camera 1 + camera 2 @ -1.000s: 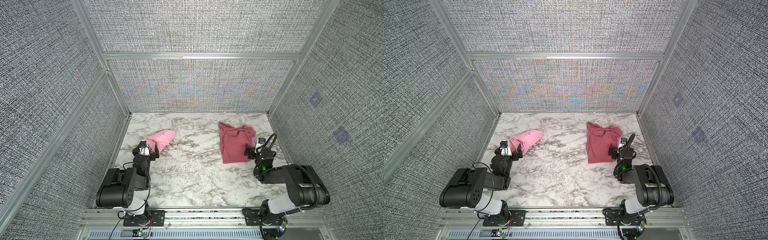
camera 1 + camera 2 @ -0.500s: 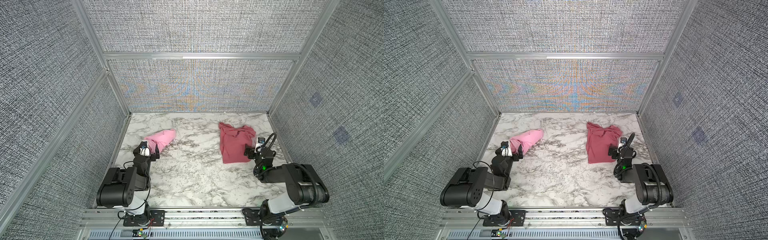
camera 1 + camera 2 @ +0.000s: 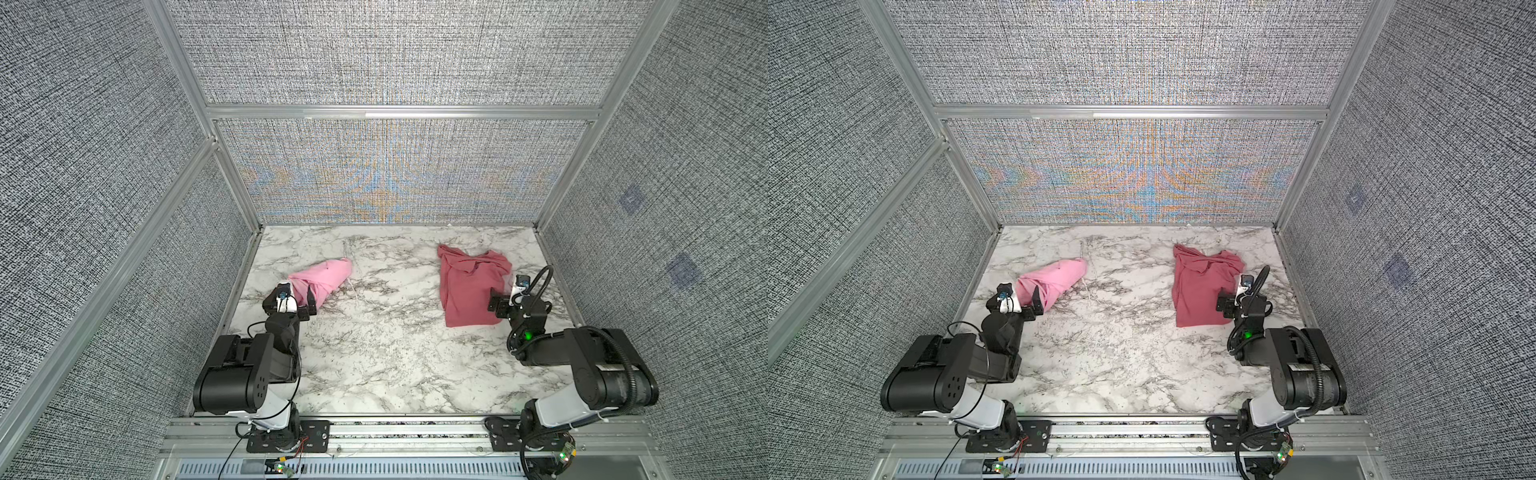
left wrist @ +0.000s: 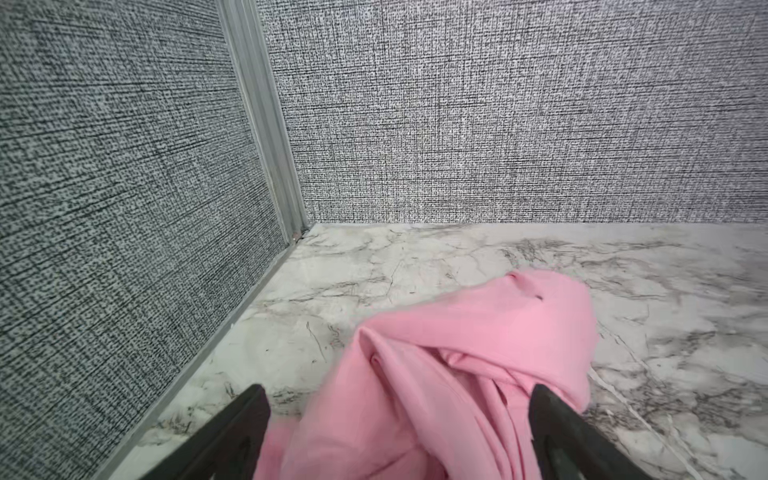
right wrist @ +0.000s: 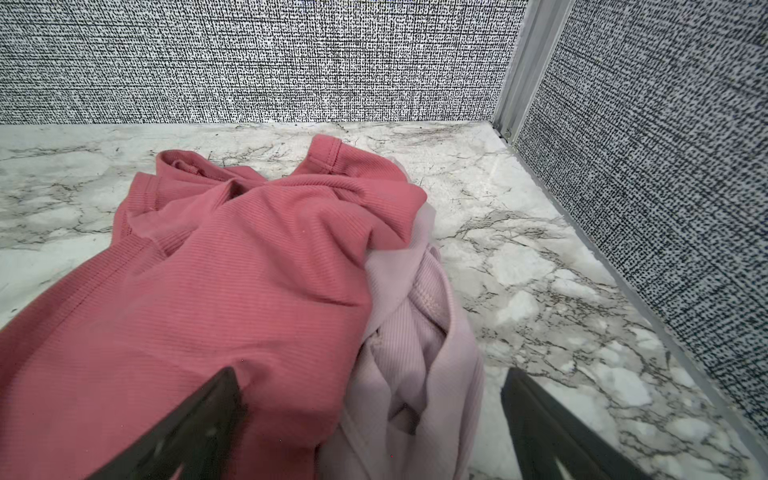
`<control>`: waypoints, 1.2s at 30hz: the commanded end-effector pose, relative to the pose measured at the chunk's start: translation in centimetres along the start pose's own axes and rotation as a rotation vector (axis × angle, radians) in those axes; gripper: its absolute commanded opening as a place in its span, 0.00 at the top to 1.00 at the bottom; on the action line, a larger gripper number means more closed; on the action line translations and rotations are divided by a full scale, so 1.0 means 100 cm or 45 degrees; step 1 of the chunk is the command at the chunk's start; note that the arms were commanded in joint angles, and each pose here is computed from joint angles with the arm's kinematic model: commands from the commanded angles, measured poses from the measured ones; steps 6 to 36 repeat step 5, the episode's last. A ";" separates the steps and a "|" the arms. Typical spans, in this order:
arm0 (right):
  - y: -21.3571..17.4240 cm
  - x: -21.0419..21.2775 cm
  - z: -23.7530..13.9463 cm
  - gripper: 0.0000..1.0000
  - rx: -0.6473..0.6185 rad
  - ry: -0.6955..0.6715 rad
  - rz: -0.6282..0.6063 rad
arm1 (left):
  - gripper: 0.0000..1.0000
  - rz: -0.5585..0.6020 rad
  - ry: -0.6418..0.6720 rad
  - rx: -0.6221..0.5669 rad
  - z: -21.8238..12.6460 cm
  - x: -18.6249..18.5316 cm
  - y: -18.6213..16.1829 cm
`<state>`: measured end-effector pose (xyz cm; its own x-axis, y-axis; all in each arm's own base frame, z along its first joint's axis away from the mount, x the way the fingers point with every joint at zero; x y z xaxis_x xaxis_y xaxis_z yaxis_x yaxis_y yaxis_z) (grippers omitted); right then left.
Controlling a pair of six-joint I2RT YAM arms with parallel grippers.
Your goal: Pick out a specific cloth from the pile
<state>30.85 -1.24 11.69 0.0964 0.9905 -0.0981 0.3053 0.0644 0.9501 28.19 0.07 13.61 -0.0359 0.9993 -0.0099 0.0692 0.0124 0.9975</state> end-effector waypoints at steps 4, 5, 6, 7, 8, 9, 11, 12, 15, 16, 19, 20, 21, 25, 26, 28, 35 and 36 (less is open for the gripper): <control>0.004 0.000 0.000 0.01 -0.029 -0.007 0.009 | 0.01 0.016 -0.054 0.026 0.004 -0.004 -0.001; 0.004 0.000 0.000 0.01 -0.029 -0.006 0.011 | 0.01 0.018 -0.052 0.015 0.003 -0.003 -0.001; 0.004 0.000 0.000 0.01 -0.029 -0.006 0.011 | 0.01 0.018 -0.052 0.015 0.003 -0.003 -0.001; 0.004 0.000 0.000 0.01 -0.029 -0.006 0.011 | 0.01 0.018 -0.052 0.015 0.003 -0.003 -0.001; 0.004 0.000 0.000 0.01 -0.029 -0.006 0.011 | 0.01 0.018 -0.052 0.015 0.003 -0.003 -0.001; 0.004 0.000 0.000 0.01 -0.029 -0.006 0.011 | 0.01 0.018 -0.052 0.015 0.003 -0.003 -0.001; 0.004 0.000 0.000 0.01 -0.029 -0.006 0.011 | 0.01 0.018 -0.052 0.015 0.003 -0.003 -0.001; 0.004 0.000 0.000 0.01 -0.029 -0.006 0.011 | 0.01 0.018 -0.052 0.015 0.003 -0.003 -0.001; 0.004 0.000 0.000 0.01 -0.029 -0.006 0.011 | 0.01 0.018 -0.052 0.015 0.003 -0.003 -0.001; 0.004 0.000 0.000 0.01 -0.029 -0.006 0.011 | 0.01 0.018 -0.052 0.015 0.003 -0.003 -0.001; 0.004 0.000 0.000 0.01 -0.029 -0.006 0.011 | 0.01 0.018 -0.052 0.015 0.003 -0.003 -0.001; 0.004 0.000 0.000 0.01 -0.029 -0.006 0.011 | 0.01 0.018 -0.052 0.015 0.003 -0.003 -0.001; 0.004 0.000 0.000 0.01 -0.029 -0.006 0.011 | 0.01 0.018 -0.052 0.015 0.003 -0.003 -0.001; 0.004 0.000 0.000 0.01 -0.029 -0.006 0.011 | 0.01 0.018 -0.052 0.015 0.003 -0.003 -0.001; 0.004 0.000 0.000 0.01 -0.029 -0.006 0.011 | 0.01 0.018 -0.052 0.015 0.003 -0.003 -0.001; 0.004 0.000 0.000 0.01 -0.029 -0.006 0.011 | 0.01 0.018 -0.052 0.015 0.003 -0.003 -0.001; 0.004 0.000 0.000 0.01 -0.029 -0.006 0.011 | 0.01 0.018 -0.052 0.015 0.003 -0.003 -0.001; 0.004 0.000 0.000 0.01 -0.029 -0.006 0.011 | 0.01 0.018 -0.052 0.015 0.003 -0.003 -0.001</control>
Point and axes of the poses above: each gripper's point midway between its finger pads, its own z axis out along the fingers, its own x axis along the line the jaws close on, y = z × x, the point moved 8 cm from there along -z, back along the fingers, and after that the axes turned 4 degrees about -z, right-handed, at the moved point
